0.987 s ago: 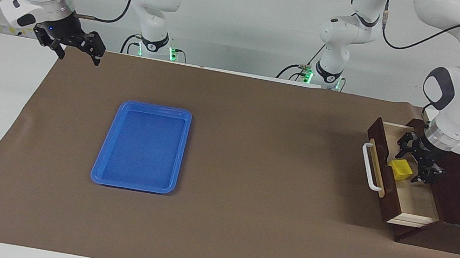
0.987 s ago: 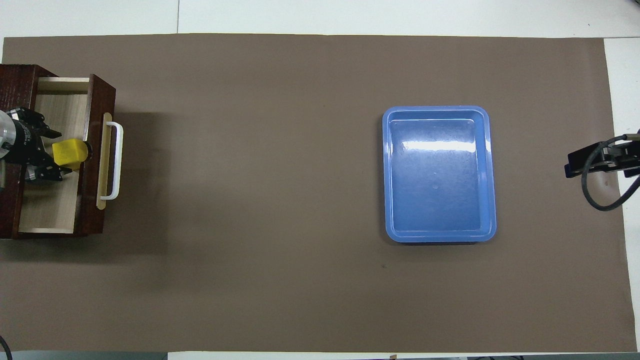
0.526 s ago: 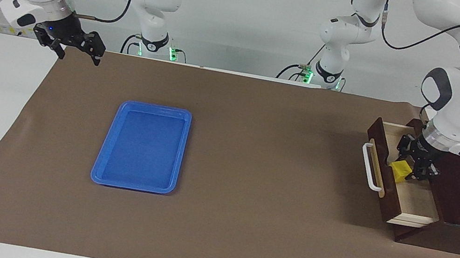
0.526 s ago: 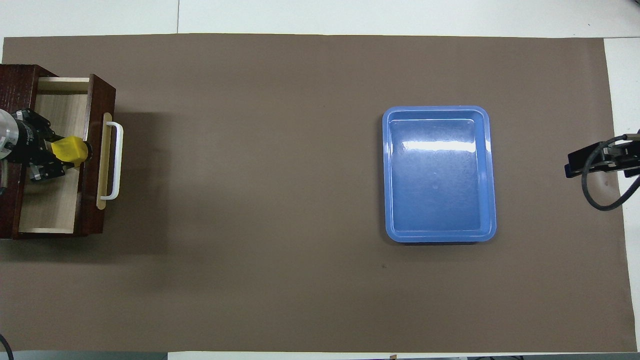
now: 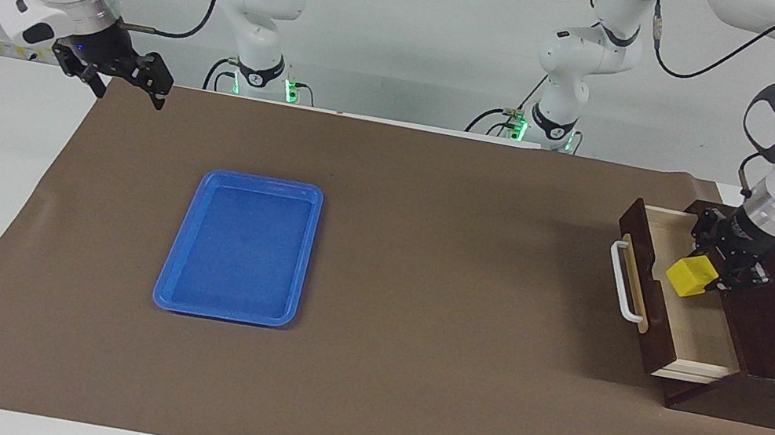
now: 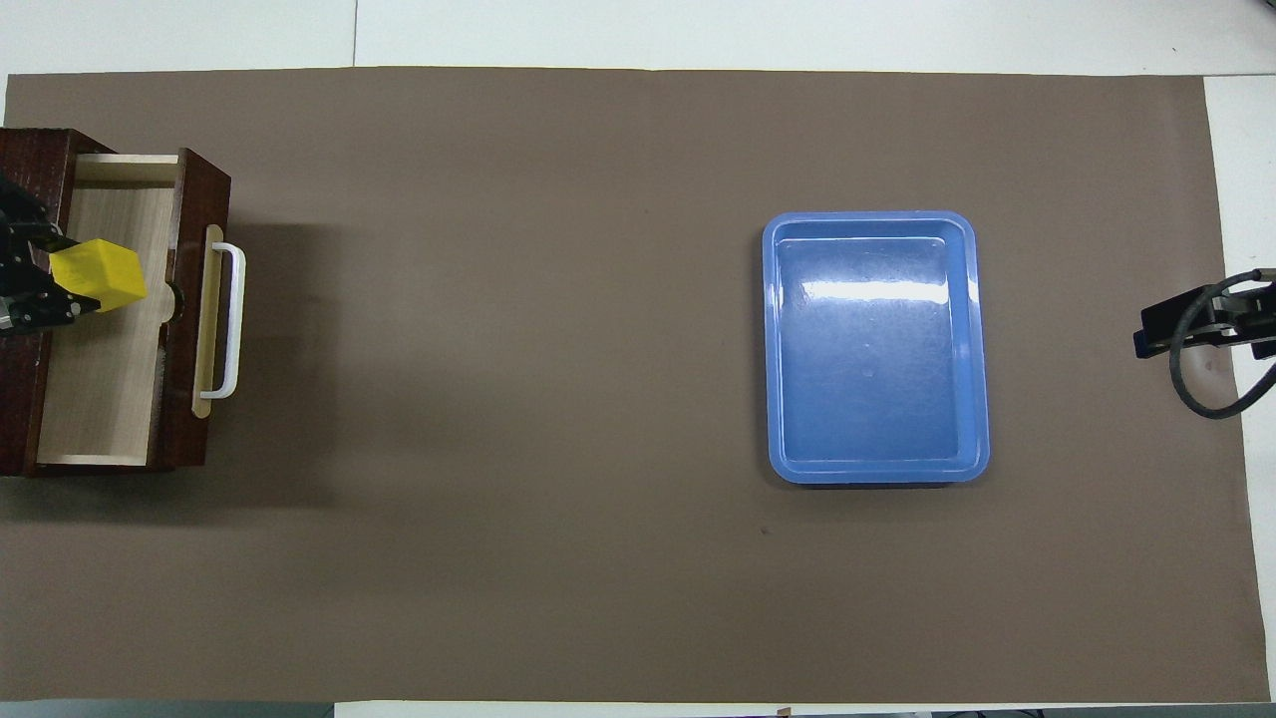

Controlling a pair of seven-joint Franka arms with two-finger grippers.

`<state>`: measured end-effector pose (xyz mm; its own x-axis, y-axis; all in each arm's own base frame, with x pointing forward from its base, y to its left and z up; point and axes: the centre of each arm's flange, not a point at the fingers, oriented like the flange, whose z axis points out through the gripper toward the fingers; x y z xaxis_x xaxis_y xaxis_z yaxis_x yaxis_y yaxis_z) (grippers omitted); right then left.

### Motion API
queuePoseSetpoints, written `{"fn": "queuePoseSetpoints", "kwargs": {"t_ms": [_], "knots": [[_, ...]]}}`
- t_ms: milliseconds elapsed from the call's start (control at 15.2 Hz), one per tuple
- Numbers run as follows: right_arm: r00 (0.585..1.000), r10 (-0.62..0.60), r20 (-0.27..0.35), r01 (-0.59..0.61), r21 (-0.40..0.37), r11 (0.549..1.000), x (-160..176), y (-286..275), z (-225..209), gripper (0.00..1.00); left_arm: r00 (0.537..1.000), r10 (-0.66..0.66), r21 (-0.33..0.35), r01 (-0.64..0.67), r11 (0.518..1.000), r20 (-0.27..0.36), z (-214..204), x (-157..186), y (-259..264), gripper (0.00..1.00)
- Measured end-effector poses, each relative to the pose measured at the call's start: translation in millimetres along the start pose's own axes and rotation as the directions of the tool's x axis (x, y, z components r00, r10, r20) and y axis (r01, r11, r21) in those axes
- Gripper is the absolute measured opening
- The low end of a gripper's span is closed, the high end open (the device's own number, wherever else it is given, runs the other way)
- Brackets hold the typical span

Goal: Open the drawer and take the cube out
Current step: 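Lift the yellow cube out with the left gripper while the right gripper approaches, then bring the right gripper to the yellow cube held by the left gripper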

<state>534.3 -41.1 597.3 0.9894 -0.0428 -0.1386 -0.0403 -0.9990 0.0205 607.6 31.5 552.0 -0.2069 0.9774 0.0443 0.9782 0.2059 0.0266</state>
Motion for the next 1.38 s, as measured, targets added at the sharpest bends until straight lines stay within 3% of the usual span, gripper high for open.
{"fn": "queuePoseSetpoints", "kwargs": {"t_ms": [197, 395, 592, 855, 1184, 1382], "knots": [[0.996, 0.09, 0.013, -0.09, 0.041, 0.995, -3, -9, 13, 1.0, 0.993, 0.117, -0.011, -0.117, 0.993, 0.007, -32, -69, -14, 0.55], [0.939, 0.34, 0.041, -0.342, 0.179, 0.923, -8, -44, 33, 1.0, 0.965, 0.263, -0.012, -0.263, 0.965, 0.012, -34, -168, -50, 0.55], [0.835, 0.538, 0.117, -0.549, 0.25, 0.797, -21, -108, 59, 1.0, 0.966, 0.256, -0.006, -0.256, 0.967, 0.027, -33, -223, -78, 0.55], [0.665, 0.704, 0.251, -0.745, 0.299, 0.597, -25, -169, 92, 1.0, 0.983, 0.182, 0.022, -0.182, 0.983, 0.03, -20, -259, -95, 0.55], [0.486, 0.789, 0.376, -0.859, 0.369, 0.354, -12, -256, 137, 1.0, 0.994, 0.108, 0.042, -0.109, 0.993, 0.027, 1, -306, -116, 0.55], [0.415, 0.775, 0.476, -0.897, 0.355, 0.262, -13, -300, 168, 1.0, 0.995, 0.091, 0.039, -0.092, 0.995, 0.033, 9, -324, -125, 0.55]]}}
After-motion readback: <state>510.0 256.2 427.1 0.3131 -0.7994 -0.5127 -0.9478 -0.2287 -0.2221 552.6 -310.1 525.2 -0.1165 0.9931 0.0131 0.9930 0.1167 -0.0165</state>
